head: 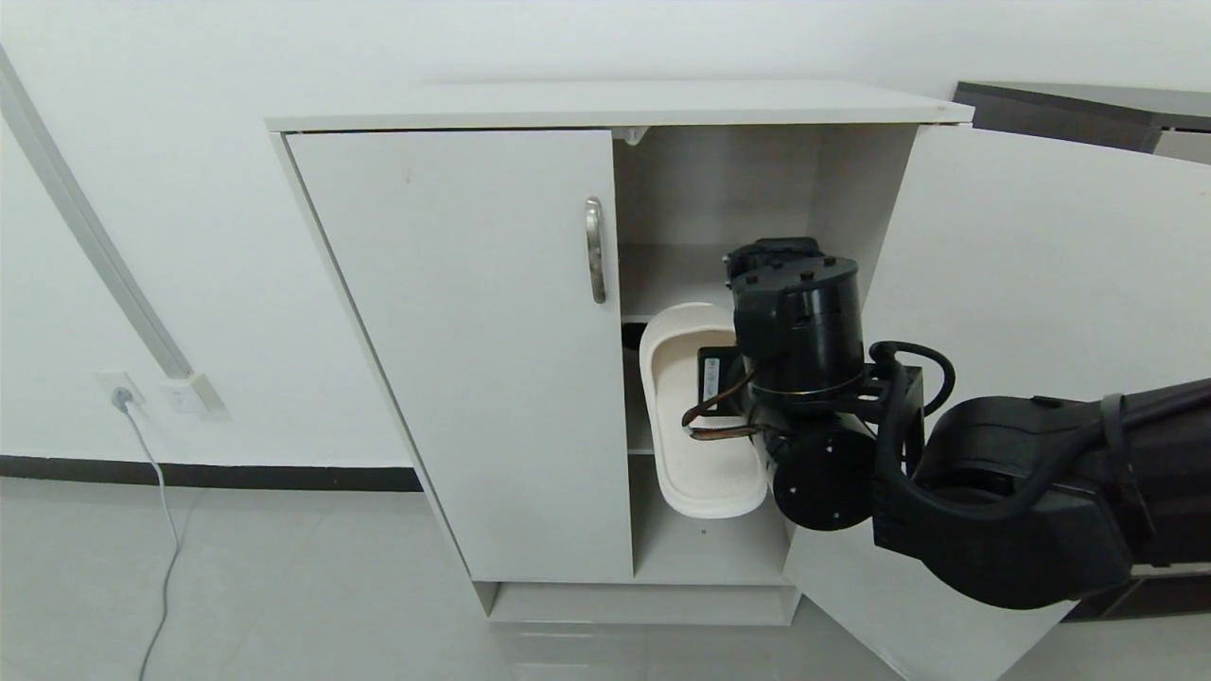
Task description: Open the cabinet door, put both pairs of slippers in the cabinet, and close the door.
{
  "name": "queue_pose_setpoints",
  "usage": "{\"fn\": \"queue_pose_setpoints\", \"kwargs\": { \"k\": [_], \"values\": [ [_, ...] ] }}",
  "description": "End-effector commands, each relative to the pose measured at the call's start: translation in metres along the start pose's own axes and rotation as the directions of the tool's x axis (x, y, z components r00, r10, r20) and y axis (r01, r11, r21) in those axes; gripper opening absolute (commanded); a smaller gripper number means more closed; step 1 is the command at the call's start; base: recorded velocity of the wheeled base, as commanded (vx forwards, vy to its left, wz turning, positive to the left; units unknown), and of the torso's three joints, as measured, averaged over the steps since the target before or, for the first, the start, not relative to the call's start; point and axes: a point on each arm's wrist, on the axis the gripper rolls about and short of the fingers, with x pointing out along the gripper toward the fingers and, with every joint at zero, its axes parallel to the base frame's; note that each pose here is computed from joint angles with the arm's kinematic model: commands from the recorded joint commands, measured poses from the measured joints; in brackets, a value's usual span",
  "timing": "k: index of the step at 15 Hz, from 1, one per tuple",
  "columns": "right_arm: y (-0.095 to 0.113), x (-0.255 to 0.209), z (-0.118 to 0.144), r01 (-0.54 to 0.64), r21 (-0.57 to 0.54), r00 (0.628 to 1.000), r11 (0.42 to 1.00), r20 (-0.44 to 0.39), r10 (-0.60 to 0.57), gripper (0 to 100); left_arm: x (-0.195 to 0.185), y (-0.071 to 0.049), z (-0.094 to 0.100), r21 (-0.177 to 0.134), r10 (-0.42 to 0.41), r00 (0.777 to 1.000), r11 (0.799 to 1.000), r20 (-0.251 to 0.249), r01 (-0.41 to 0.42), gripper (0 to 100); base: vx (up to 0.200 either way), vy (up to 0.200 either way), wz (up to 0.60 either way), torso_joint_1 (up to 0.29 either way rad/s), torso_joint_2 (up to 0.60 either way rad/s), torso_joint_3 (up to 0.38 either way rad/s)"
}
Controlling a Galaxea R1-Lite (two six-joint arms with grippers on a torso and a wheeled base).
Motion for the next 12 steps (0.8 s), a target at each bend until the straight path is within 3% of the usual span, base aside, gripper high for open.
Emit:
{"fn": "queue_pose_setpoints", "kwargs": {
  "k": [1,11,12],
  "values": [
    [0.0010,0.0004,-0.0002,-0.001,0.001,1.000,1.000,0.001,0.001,0,0.0001,0.0000,0.0000,0.000,-0.001,1.000,1.000,-0.001,0.001,0,0.200,0.000,0.00,-0.002,0.01,-0.002],
    [-0.0003,0.0043,-0.0038,0.010,-0.006,1.000,1.000,-0.007,-0.010,0,0.0001,0.0000,0.0000,0.000,-0.001,1.000,1.000,-0.001,0.001,0,0.200,0.000,0.00,0.002,0.00,0.002],
    [-0.0014,0.0056,-0.0036,0.013,-0.005,1.000,1.000,-0.007,-0.013,0,0.0001,0.0001,0.0000,-0.002,0.002,1.000,1.000,-0.001,-0.002,0,0.000,0.000,0.00,0.000,0.00,0.000]
  ]
}}
